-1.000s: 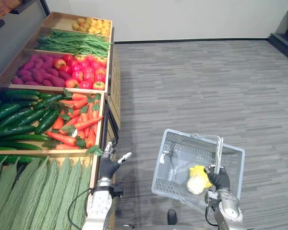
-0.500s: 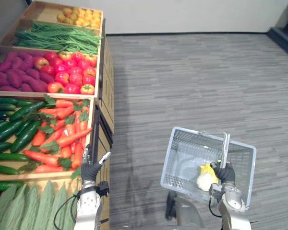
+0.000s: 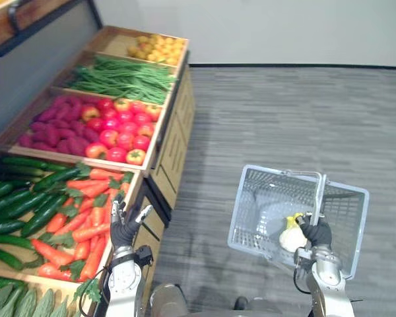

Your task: Pick vegetable in the basket

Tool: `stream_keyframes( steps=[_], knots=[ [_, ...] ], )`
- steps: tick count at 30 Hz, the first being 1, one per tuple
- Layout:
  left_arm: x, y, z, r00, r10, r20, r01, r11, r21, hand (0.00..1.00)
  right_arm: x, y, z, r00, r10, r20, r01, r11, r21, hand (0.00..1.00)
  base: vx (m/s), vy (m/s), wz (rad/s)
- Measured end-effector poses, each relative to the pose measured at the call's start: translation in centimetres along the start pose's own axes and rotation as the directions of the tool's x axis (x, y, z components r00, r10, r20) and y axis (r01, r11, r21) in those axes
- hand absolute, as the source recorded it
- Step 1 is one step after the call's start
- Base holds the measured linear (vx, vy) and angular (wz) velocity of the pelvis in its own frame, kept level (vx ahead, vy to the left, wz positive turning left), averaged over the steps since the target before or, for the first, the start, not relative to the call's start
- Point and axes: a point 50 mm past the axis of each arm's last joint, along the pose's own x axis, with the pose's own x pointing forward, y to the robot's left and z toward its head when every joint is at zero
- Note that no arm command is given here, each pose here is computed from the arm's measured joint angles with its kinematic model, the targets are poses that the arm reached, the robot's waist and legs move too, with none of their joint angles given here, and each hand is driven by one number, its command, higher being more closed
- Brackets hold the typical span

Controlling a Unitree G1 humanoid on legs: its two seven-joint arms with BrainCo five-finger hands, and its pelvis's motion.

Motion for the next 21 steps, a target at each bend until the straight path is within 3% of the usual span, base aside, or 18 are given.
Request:
stream_keyframes(
  steps=[4,8,12,21],
  knots=[
    [-0.8,0.4,-0.8,0.999,0.004,-0.037,-0.003,1.0,0.024,0.0,0.0,0.4,-3.3,0.988,-0.004,-0.154,0.004,1.0,-0.002,1.0,0.34,0.009,1.12],
    [-0.6,0.1,-0.2,0.999,-0.034,-0.003,0.034,0.996,0.081,0.0,-0.6,0.1,-4.1,0.981,-0.006,-0.192,0.004,1.0,-0.009,1.0,0.19,-0.146,0.93],
    [0.1,-1.0,2.6,0.989,-0.06,0.133,0.049,0.995,0.081,0.0,-1.3,0.5,-4.8,0.976,0.012,-0.219,-0.013,1.0,-0.003,1.0,0.12,-0.321,1.08],
    [0.8,-1.6,2.7,0.989,-0.043,0.139,0.029,0.994,0.107,0.0,-2.5,-0.9,-6.4,0.959,-0.013,-0.282,0.006,1.0,-0.024,1.0,0.13,-0.24,0.8]
  ],
)
